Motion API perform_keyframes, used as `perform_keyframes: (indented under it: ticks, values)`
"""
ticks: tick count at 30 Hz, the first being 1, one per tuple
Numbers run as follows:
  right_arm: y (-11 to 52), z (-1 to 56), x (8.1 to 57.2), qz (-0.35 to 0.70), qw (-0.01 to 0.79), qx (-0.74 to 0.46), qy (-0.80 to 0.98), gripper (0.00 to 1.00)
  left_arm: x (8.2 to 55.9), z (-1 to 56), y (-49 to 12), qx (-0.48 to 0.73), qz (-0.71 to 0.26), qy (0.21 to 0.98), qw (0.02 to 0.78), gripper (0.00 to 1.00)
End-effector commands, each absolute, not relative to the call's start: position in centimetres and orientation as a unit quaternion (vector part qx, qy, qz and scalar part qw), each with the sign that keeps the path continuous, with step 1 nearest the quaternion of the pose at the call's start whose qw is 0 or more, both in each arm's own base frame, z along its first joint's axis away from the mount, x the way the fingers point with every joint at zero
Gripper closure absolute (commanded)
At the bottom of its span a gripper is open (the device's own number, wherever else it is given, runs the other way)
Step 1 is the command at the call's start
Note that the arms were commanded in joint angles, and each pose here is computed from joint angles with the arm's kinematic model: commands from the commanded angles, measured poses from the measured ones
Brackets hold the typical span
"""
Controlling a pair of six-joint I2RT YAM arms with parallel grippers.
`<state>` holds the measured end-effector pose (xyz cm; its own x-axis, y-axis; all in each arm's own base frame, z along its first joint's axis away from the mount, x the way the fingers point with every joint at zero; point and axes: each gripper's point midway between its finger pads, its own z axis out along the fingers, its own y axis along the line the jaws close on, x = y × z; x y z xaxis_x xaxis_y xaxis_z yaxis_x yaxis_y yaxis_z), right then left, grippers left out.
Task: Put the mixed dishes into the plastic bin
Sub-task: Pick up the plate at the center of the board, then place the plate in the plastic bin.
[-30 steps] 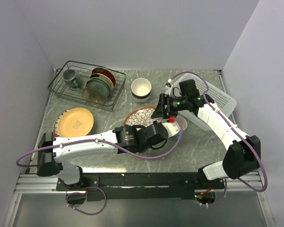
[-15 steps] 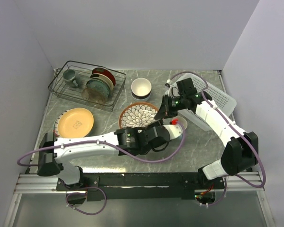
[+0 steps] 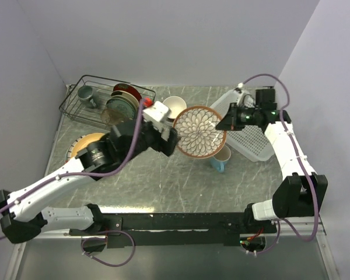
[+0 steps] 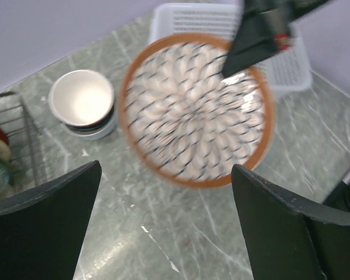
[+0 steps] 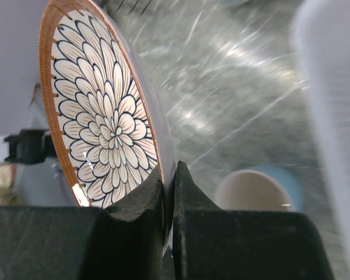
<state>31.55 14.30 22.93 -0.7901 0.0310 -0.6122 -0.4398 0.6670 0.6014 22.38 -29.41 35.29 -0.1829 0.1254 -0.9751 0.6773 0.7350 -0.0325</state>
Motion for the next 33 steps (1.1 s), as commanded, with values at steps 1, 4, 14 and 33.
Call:
perform_keyframes:
  ticks: [1,4,14,33]
  values:
    - [12.5,30.8,33.0,0.401,0.432,-0.172,0.789,1.0,25.2,33.5,-25.8,0.211,-0.257,0.753,0.568,0.01]
    - [10.1,32.2,34.5,0.388,0.471,-0.146,0.779,1.0,26.9,31.4,-21.4,0.161,-0.236,0.769,0.571,0.01]
    - [3.3,33.1,38.6,0.331,0.54,-0.06,0.771,1.0,27.5,25.9,-12.8,0.054,-0.152,0.787,0.596,0.01]
    - [-2.4,28.4,43.0,0.292,0.529,0.008,0.797,1.0,27.1,26.5,-9.3,0.004,-0.098,0.766,0.636,0.01]
